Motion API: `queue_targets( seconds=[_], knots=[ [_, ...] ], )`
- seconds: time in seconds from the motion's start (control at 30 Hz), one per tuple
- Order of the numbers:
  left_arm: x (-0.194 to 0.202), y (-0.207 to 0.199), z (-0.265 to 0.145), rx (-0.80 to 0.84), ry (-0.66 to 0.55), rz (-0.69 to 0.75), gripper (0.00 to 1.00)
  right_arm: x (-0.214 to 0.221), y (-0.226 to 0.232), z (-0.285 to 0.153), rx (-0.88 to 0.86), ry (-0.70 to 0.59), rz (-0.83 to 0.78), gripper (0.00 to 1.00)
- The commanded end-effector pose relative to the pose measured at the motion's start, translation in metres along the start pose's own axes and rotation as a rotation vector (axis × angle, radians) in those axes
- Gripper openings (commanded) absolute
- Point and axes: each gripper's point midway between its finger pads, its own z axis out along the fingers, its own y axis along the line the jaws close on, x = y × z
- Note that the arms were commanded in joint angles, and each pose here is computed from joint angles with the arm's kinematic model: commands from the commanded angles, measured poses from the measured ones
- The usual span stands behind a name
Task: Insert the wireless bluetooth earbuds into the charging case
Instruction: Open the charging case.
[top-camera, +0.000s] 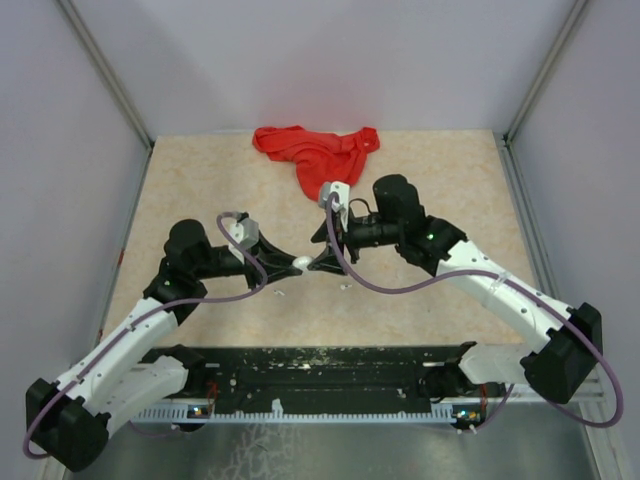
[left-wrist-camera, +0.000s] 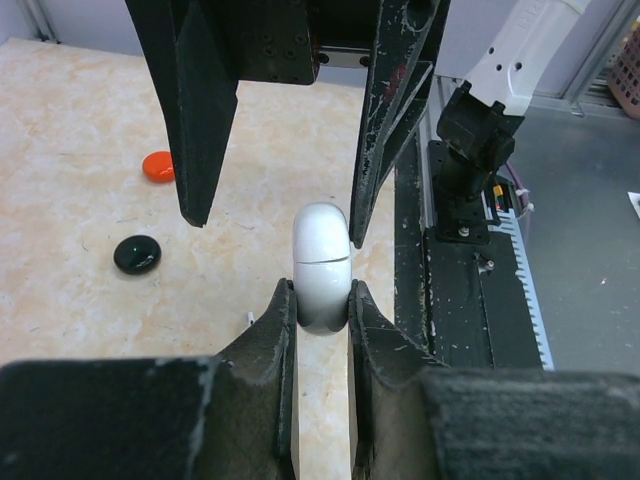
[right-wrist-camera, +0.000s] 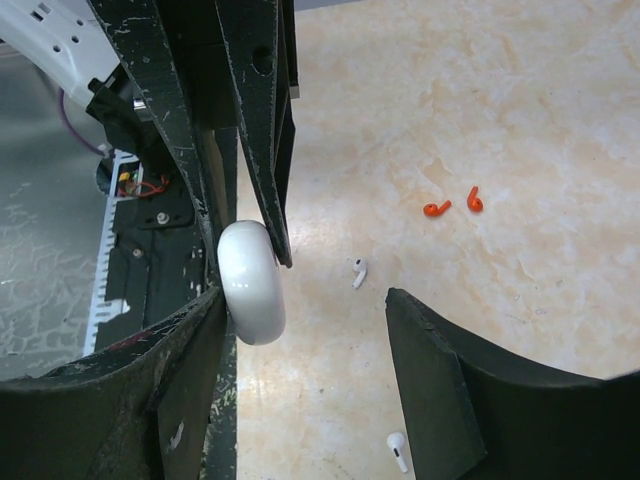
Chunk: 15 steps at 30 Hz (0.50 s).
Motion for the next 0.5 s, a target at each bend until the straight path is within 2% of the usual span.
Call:
queue_targets(
  seconds=[0.0, 0.47],
  knots=[
    [-0.005, -0.016, -0.001, 0.081, -0.007, 0.033, 0.01, -0.021, -0.012, -0.008, 0.057, -0.050, -0.033, 0.64],
    [-0.007, -0.022, -0.003, 0.110, -0.010, 0.035, 0.01, -0.020, -0.026, -0.016, 0.131, -0.055, -0.006, 0.64]
  ],
)
